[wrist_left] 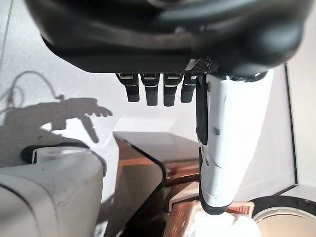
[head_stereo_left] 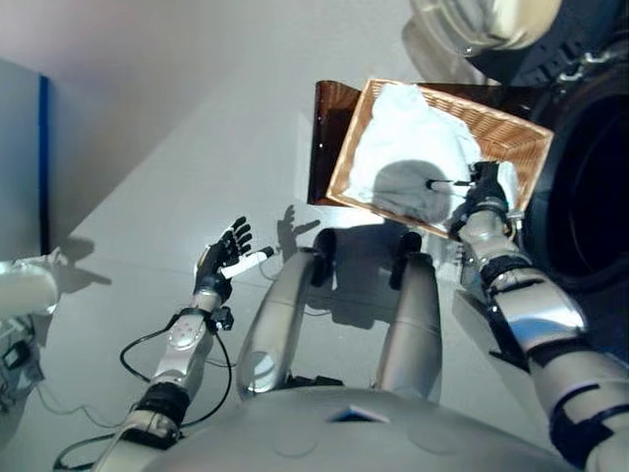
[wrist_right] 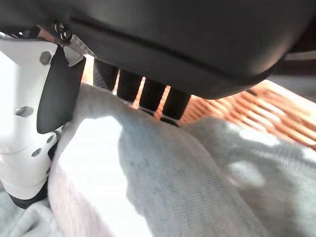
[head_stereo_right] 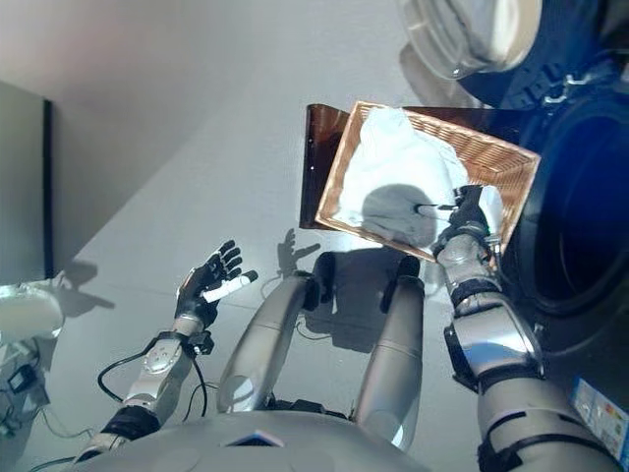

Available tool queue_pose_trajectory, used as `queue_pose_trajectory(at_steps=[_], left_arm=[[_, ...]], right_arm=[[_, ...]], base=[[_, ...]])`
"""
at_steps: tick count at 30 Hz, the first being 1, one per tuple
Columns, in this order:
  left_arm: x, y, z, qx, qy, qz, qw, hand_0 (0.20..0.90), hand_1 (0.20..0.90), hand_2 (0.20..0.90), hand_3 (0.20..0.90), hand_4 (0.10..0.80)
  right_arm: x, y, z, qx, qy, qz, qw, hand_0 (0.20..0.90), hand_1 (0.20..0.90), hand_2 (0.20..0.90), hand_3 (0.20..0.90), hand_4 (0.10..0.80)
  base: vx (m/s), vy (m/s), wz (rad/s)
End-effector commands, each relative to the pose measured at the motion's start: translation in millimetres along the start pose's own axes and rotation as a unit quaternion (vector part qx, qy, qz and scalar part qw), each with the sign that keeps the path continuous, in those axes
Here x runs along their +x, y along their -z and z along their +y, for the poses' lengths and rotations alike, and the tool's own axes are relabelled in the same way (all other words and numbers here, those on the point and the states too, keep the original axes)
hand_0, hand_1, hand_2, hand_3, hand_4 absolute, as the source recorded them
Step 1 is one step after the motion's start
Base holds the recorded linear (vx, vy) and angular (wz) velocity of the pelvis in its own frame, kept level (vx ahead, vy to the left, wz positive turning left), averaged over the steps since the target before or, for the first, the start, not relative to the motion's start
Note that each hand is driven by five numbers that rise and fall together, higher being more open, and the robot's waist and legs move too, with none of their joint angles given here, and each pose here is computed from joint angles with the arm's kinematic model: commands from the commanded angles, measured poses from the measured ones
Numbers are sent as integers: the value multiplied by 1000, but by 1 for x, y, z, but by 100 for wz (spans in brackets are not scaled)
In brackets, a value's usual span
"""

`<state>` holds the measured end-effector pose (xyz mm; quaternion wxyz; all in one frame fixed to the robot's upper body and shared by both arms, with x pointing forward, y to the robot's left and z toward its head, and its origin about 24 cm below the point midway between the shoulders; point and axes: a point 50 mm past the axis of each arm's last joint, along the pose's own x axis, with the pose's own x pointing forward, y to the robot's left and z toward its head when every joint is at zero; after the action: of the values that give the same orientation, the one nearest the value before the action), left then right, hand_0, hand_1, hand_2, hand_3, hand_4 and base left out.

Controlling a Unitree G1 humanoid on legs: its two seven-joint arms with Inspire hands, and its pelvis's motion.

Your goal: Pick up the clothes and place them into the washing machine

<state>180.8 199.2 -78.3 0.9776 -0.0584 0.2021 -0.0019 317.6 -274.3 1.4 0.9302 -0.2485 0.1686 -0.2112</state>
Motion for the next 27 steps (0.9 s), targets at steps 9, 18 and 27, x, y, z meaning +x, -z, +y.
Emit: queue_pose_trajectory(at_steps=[9,18,27], left_arm=[[-3,-8,31,1,-59,-37,998,900,900,900,900,800],[-5,1,32,-10,-68,-22,997,900,900,900,900,800],[-5,5,34,-25,-87,-21,996,900,900,900,900,800]], right_arm=[[7,-16,-35,151,53,-56,986,200,200,200,200,300],[-8,8,-42,249,50,-60,965,200,200,200,200,300],[-33,8,-31,318,30,-112,941,200,200,200,200,300]], base=[[48,-37,-4],[29,-32,-1],[45,-19,-2]])
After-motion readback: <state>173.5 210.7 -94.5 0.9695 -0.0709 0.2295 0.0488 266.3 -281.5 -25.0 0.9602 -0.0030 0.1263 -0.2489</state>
